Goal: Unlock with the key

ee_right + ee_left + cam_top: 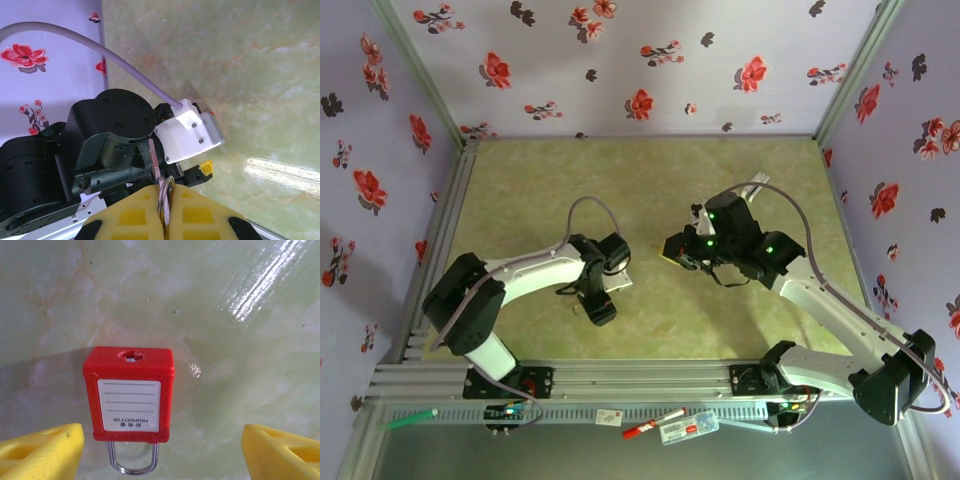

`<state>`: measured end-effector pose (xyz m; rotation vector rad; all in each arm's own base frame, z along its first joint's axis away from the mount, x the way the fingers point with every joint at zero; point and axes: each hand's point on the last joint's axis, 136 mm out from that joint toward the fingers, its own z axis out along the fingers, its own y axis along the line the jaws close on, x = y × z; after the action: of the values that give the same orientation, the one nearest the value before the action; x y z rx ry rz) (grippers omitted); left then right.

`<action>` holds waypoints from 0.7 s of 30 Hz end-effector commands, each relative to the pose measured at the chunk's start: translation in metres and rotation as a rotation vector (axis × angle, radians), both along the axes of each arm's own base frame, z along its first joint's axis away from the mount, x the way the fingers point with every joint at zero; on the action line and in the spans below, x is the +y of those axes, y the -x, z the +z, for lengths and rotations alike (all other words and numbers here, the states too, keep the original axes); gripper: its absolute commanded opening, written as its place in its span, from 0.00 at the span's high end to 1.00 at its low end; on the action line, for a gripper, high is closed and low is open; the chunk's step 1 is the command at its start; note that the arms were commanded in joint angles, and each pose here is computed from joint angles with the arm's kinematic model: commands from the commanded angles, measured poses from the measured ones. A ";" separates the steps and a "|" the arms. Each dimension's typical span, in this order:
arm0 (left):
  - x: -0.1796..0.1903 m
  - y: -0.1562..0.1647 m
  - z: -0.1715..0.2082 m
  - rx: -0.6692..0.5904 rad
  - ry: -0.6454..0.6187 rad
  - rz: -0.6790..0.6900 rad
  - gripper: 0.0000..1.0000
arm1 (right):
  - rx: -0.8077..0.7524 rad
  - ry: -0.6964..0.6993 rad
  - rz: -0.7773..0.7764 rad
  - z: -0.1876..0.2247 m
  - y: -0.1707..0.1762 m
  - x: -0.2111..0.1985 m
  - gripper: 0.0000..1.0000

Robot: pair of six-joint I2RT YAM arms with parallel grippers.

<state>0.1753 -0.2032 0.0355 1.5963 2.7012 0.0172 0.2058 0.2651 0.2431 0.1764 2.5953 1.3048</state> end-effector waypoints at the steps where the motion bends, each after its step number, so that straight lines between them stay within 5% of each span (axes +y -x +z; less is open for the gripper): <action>1: 0.003 -0.003 -0.012 -0.001 -0.026 -0.025 0.18 | -0.050 -0.051 -0.022 0.021 -0.010 0.003 1.00; 10: 0.010 -0.010 -0.026 0.008 -0.034 0.014 0.30 | -0.052 -0.060 -0.033 0.023 -0.011 0.003 1.00; 21: 0.006 -0.006 -0.032 0.053 -0.007 0.019 0.70 | -0.064 -0.055 -0.049 0.024 -0.007 -0.004 1.00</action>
<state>0.1910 -0.1941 0.0146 1.5593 2.7276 0.0495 0.2098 0.2664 0.2538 0.1873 2.5437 1.3351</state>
